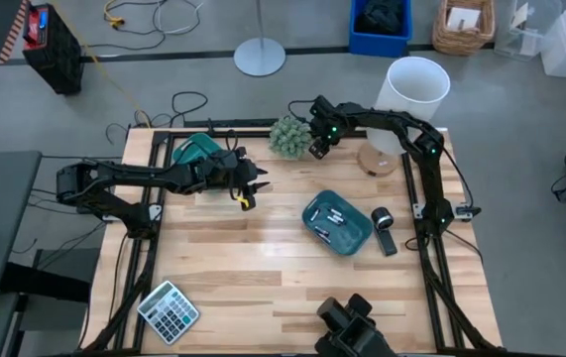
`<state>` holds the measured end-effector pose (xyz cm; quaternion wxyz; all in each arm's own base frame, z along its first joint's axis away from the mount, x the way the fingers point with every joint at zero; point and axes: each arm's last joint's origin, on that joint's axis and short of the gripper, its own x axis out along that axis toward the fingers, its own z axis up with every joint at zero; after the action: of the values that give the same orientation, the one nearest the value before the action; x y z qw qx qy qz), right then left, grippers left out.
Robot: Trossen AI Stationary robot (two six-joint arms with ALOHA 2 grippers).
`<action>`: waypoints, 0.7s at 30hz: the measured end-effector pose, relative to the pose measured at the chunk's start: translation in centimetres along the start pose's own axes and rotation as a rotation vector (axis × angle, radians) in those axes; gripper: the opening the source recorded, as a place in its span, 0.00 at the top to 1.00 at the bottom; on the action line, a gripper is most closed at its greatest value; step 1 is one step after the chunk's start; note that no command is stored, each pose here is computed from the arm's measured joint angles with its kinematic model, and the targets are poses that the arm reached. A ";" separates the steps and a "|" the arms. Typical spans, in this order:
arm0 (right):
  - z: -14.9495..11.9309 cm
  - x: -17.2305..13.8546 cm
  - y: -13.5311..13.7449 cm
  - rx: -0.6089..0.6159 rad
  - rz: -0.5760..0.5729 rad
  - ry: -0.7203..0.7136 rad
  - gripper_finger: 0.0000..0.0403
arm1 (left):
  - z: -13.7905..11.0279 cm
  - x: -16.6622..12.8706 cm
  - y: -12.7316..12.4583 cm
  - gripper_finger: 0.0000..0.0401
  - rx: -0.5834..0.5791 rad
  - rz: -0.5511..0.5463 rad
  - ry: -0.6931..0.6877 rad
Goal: Sort batteries
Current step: Put the black battery into the green bin
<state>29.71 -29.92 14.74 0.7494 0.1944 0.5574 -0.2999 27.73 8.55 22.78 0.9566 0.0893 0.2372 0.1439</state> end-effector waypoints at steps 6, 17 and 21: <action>0.1 0.1 0.2 -0.030 0.002 -0.014 0.38 | 0.0 0.0 0.0 0.65 0.003 -0.002 -0.001; 0.4 -1.5 2.4 -0.117 -0.013 -0.046 0.38 | 0.0 0.0 0.0 0.65 0.004 -0.002 -0.001; 0.7 -1.8 3.1 -0.134 -0.029 -0.074 0.38 | 0.0 0.0 0.0 0.65 0.011 -0.002 -0.001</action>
<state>31.95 -27.60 16.52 0.7762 0.1246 0.5511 -0.2799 27.74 8.55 22.80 0.9563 0.0945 0.2376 0.1417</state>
